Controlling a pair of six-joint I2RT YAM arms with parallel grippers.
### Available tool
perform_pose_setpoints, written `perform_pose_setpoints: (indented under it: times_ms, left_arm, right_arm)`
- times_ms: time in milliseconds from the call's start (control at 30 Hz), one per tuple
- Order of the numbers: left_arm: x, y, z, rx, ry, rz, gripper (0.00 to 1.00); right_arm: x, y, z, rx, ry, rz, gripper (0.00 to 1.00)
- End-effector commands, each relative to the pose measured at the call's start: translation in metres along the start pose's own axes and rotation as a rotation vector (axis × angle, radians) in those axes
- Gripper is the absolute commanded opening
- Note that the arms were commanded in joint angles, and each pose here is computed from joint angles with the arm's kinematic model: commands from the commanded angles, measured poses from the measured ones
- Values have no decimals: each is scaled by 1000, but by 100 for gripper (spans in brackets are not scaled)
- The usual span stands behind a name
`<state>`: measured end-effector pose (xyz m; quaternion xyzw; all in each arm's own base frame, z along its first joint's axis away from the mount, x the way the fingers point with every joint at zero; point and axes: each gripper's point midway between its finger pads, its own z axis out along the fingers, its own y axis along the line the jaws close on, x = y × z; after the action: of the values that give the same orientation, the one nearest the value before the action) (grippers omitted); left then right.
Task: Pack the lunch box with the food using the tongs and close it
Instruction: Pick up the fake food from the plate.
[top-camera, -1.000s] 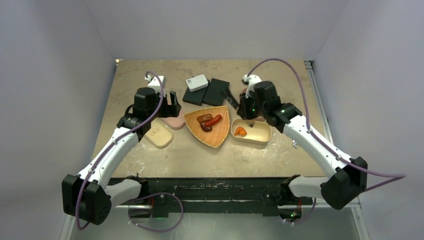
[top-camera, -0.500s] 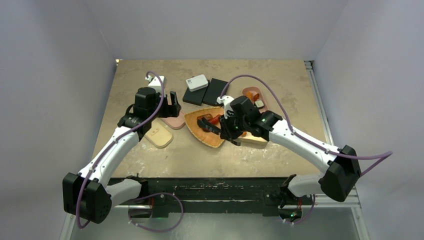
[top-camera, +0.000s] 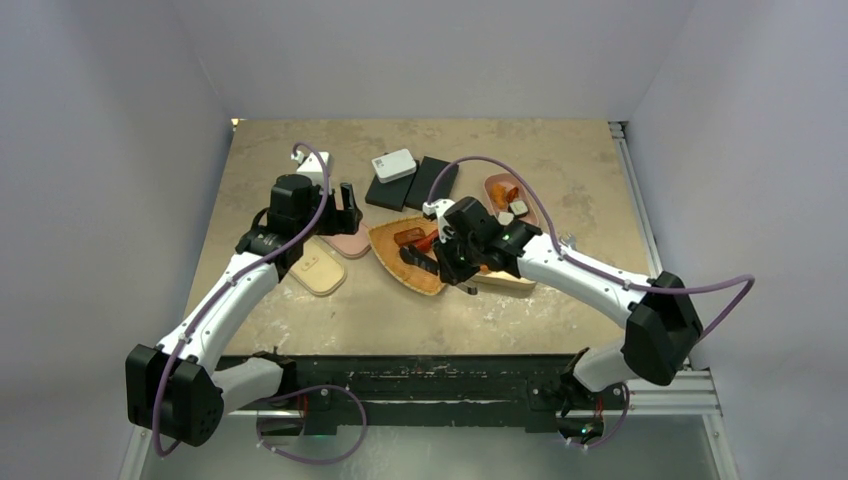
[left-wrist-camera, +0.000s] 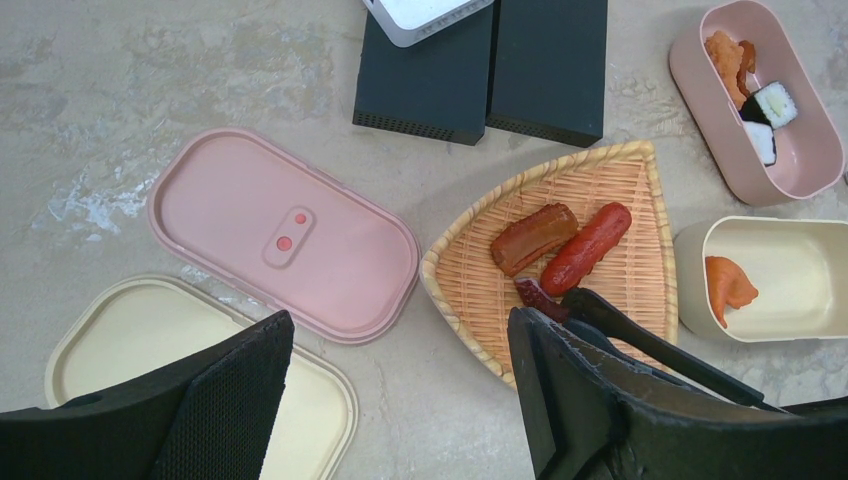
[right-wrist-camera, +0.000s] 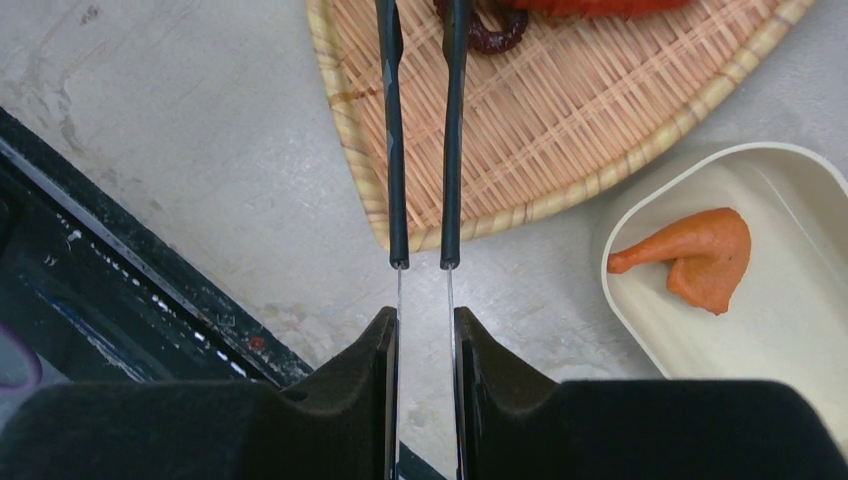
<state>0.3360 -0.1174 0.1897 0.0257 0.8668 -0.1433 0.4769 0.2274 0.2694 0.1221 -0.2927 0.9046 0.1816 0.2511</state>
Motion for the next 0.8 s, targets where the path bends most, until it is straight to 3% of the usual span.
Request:
perform_pose_setpoints:
  times_ms: [0, 767]
  left_arm:
    - [-4, -1, 1, 9, -21, 7, 78]
    - [-4, -2, 1, 11, -23, 7, 78]
  right_arm:
    - [-25, 1, -7, 23, -63, -29, 26]
    - [-28, -9, 13, 95, -20, -75, 27]
